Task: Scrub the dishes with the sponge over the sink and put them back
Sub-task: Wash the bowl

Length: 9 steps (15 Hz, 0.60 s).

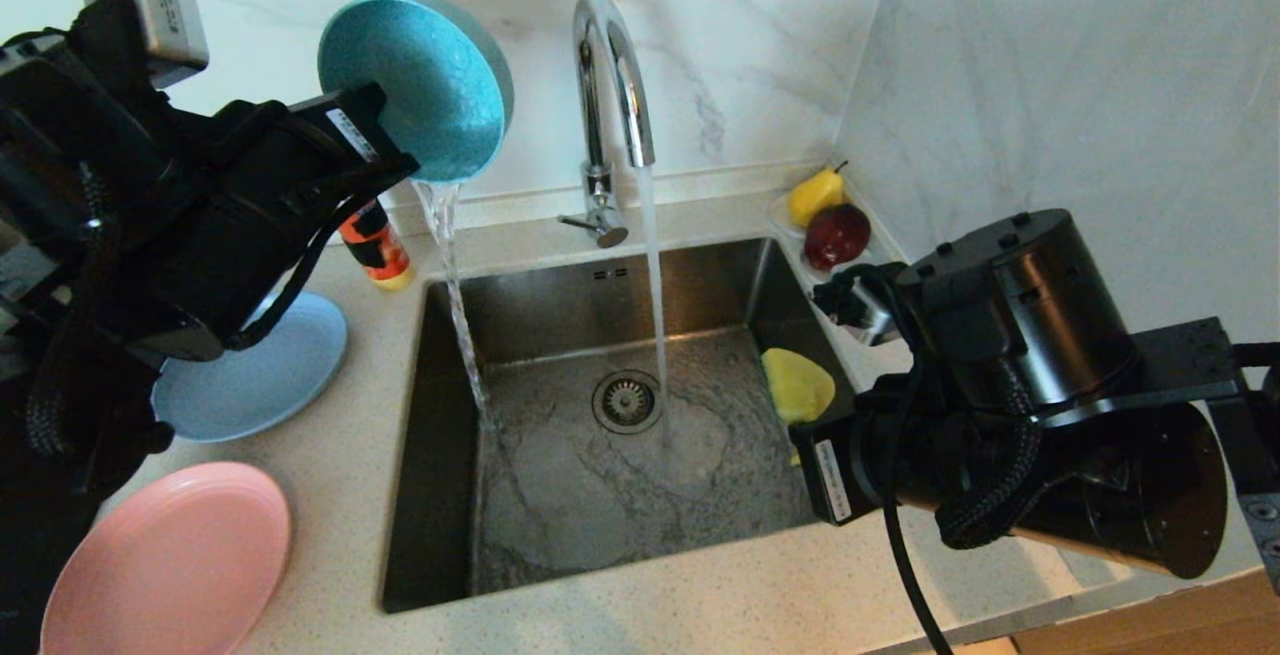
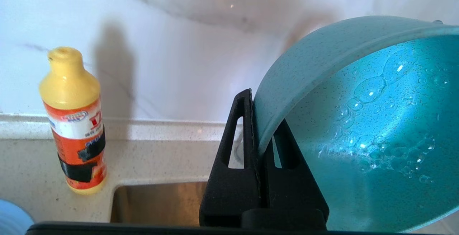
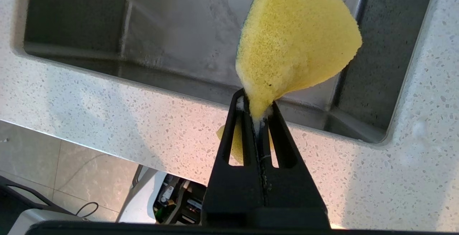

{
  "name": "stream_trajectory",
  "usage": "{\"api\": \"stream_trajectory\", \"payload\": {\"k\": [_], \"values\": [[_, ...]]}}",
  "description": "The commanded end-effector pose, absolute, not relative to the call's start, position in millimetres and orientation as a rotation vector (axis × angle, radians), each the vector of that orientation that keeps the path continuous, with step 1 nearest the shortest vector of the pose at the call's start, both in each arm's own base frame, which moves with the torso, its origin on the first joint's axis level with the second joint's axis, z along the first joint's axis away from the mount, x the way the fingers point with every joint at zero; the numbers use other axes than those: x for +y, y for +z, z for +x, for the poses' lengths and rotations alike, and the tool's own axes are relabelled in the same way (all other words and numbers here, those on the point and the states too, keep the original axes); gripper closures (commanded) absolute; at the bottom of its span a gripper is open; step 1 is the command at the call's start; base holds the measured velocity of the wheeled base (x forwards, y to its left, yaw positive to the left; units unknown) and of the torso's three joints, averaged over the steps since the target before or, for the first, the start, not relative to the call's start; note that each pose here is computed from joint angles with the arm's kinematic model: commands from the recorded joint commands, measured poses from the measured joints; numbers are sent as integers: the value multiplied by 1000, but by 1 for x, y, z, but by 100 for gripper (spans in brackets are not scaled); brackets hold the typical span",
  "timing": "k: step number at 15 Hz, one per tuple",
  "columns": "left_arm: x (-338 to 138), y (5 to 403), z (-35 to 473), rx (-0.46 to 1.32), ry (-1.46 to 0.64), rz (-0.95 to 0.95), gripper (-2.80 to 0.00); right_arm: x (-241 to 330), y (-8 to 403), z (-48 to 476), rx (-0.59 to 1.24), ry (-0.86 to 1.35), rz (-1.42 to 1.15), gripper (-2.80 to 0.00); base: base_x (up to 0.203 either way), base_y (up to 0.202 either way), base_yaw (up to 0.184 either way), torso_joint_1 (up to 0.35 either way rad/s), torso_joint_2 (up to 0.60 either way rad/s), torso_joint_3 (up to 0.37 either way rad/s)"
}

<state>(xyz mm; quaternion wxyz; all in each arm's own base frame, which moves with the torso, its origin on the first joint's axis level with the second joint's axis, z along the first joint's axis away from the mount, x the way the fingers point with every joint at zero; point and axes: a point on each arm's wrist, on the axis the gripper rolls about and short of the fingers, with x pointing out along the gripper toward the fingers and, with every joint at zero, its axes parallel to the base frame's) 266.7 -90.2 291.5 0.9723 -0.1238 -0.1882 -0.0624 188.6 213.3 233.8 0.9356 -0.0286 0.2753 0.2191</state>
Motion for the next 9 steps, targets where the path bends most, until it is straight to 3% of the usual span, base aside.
{"api": "stream_trajectory", "payload": {"k": [1, 9], "values": [[-85, 304, 251, -434, -136, -263, 0, 214, 233, 189, 567, 444, -61, 0, 0, 0, 0, 0, 0, 0], [-74, 325, 219, -535, -182, -261, 0, 220, 228, 192, 579, 447, -70, 0, 0, 0, 0, 0, 0, 0]]}}
